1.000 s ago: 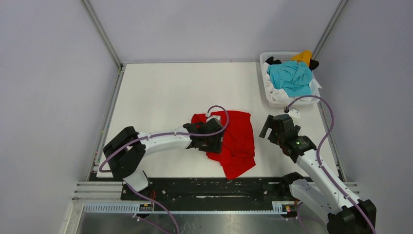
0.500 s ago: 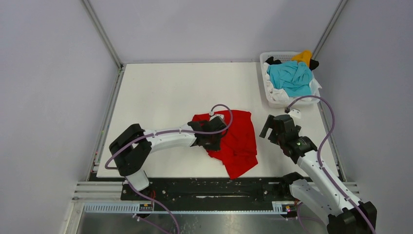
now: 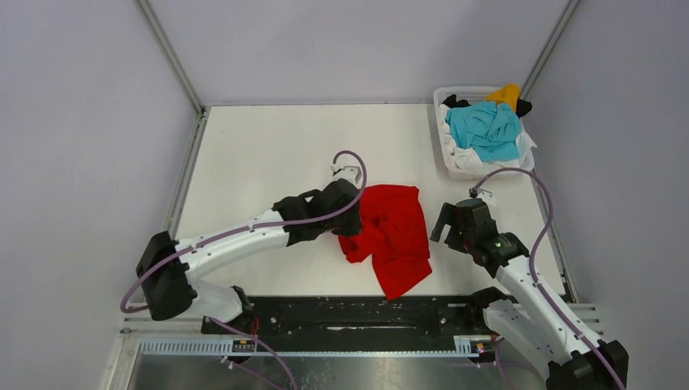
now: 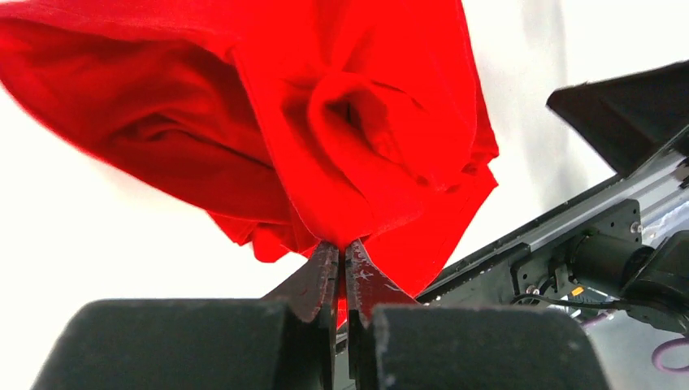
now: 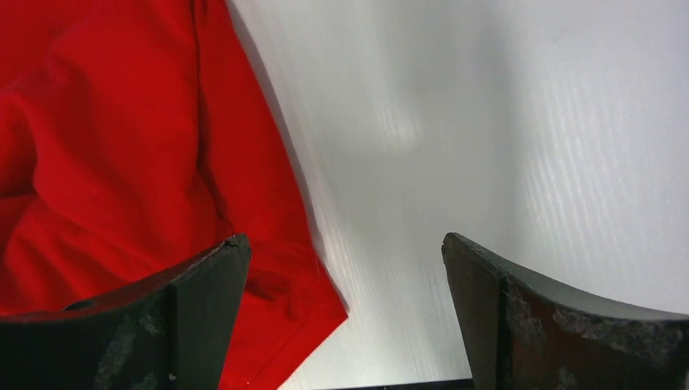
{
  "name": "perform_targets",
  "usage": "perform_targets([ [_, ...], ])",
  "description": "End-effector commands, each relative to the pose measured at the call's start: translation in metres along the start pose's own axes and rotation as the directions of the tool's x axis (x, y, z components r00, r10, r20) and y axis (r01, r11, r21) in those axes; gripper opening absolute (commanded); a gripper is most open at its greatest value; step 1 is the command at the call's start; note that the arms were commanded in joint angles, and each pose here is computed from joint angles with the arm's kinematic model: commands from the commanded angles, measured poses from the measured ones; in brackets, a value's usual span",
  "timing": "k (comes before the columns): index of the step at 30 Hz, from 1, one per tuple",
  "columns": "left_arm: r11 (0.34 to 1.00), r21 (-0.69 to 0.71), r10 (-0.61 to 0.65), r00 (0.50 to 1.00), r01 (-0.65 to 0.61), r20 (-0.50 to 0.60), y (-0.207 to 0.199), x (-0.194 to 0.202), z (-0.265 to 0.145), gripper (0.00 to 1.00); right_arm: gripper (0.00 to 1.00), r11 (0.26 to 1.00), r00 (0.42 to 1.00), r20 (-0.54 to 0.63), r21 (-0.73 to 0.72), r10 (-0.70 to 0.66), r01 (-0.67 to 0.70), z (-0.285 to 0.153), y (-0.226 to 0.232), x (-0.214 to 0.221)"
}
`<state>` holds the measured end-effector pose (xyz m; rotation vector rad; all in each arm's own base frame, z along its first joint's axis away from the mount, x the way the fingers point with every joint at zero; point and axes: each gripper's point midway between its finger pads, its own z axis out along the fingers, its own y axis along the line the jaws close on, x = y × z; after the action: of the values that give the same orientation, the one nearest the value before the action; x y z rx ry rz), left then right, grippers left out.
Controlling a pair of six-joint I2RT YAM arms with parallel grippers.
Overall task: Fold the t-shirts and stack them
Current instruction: Flatten out the tshirt
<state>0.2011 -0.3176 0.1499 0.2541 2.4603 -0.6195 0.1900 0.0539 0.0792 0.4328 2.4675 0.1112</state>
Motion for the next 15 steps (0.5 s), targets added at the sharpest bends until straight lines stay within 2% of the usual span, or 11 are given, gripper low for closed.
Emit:
perform_targets([
  [1, 0.996, -0.085, -0.026, 0.993, 0.036, 0.114, 0.023, -0.030, -0.022, 0.00, 0.96, 0.997, 0.995, -0.097, -0.076, -0.003, -0.004, -0.005, 0.012, 0.025],
  [6, 0.973, -0.151, -0.143, 0.970, 0.175, 0.198, 0.070, -0.050, -0.038, 0.00, 0.93, 0.987, 0.980, -0.182, -0.148, -0.083, 0.056, -0.016, 0.030, 0.057],
  [11, 0.928, -0.203, -0.241, 0.919, 0.313, 0.313, 0.125, -0.063, -0.064, 0.00, 0.90, 0.965, 0.961, -0.225, -0.239, -0.162, 0.107, -0.025, 0.053, 0.087],
  [15, 0.892, -0.236, -0.277, 0.879, 0.386, 0.389, 0.157, -0.062, -0.087, 0.00, 0.88, 0.959, 0.937, -0.274, -0.236, -0.218, 0.154, -0.017, 0.057, 0.108],
])
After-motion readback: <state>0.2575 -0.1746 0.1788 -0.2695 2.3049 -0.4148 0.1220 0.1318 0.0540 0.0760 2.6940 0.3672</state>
